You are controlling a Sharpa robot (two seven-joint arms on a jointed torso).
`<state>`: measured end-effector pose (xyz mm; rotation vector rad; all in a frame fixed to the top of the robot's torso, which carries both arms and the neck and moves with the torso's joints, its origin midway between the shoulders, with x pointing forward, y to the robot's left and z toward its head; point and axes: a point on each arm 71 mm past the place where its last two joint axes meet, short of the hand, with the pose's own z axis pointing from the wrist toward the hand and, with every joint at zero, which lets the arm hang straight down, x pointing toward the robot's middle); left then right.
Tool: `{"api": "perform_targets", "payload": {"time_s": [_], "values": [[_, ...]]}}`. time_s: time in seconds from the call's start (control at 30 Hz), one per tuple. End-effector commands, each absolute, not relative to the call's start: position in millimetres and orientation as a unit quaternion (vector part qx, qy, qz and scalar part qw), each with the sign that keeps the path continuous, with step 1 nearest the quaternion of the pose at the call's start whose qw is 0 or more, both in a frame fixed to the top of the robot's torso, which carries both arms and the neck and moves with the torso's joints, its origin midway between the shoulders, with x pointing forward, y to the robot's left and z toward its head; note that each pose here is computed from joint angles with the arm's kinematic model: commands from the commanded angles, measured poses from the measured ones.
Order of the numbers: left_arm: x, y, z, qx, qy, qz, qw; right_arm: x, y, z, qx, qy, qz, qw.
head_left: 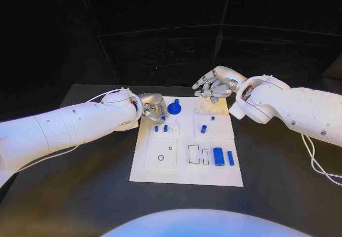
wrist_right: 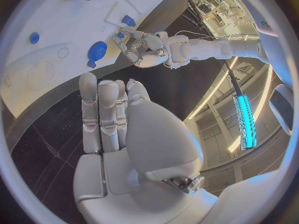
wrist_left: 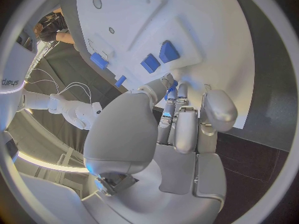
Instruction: Assemble the parts on the task board
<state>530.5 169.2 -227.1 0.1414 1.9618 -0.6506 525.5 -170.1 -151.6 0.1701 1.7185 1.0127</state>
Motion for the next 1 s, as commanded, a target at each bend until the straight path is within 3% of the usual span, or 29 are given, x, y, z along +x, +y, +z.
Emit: {"api": "perform_targets", "payload": {"time_s": [0.03,0.33,0.63,0.83,1.0], "values": [[531.0,170.2,-226.3,0.055,0.816,-0.268,0.509,525.5,-169.7,-150.2,0.07,0.721,0.429,0.539],[532.0,178.5,-225.0,0.042,0.811,-0.265,0.52,528.1,-176.2,-150.9,0.078,0.722,0.413,0.549],[534.0,205.7,-220.4,-0.024,0.798,-0.282,0.532,532.1,-194.0,-155.8,0.043,0.744,0.361,0.56],[536.1,236.4,-210.1,-0.165,0.742,-0.354,0.544,531.2,-207.6,-158.6,-0.013,0.747,0.306,0.591],[532.4,254.1,-200.5,-0.291,0.662,-0.451,0.523,522.5,-217.3,-173.6,-0.067,0.743,0.247,0.619]]}}
